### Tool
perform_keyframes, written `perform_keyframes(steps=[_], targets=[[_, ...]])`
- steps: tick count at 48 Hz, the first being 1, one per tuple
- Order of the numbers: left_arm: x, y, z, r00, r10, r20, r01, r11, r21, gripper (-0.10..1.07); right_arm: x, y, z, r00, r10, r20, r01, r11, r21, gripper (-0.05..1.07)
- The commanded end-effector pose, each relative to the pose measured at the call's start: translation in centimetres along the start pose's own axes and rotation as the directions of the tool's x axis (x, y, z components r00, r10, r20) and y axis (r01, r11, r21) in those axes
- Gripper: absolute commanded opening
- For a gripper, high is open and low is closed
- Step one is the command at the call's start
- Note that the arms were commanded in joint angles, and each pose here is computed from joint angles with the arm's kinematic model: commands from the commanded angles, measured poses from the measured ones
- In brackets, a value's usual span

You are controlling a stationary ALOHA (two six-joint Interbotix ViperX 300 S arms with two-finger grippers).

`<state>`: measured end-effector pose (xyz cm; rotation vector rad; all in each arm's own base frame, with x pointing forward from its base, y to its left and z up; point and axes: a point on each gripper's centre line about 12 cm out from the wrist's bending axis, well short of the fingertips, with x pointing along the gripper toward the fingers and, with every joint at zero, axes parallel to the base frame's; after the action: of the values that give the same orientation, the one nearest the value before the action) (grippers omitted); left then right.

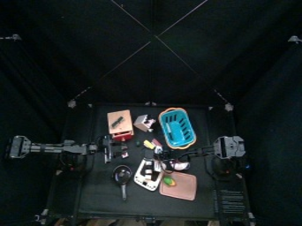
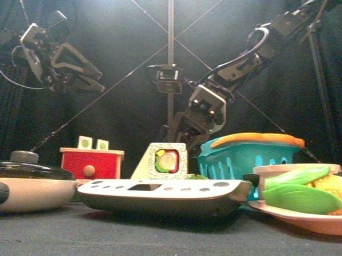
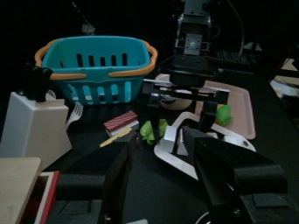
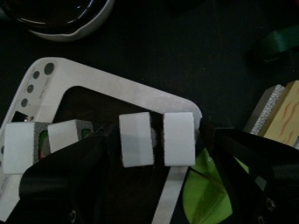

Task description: Grab white sushi pieces

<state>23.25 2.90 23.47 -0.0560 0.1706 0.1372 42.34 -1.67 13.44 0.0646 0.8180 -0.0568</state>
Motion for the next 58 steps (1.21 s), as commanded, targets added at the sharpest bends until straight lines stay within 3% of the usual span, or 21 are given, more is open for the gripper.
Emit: perform_keyframes(steps=[1, 22, 58], targets=[[0.11, 0.05, 0.43, 1.000, 0.002, 0.015, -0.002, 1.000, 0.001, 0.84, -0.82, 0.02, 1.68, 0.999, 0.001, 0.048, -0.001, 1.000, 0.001, 1.02], [0.12, 0.05, 0.51, 1.000, 0.003, 0.019, -0.003, 1.000, -0.001, 0.84, -0.16, 0.01, 1.45, 1.000, 0.000, 0.009, 0.000, 1.000, 0.001, 1.01], [0.09, 0.06, 0.37, 1.000, 0.003, 0.014, -0.003, 1.000, -0.001, 0.84, -0.08, -0.05, 1.56, 1.000, -0.001, 0.011, 0.001, 1.000, 0.001, 1.01]])
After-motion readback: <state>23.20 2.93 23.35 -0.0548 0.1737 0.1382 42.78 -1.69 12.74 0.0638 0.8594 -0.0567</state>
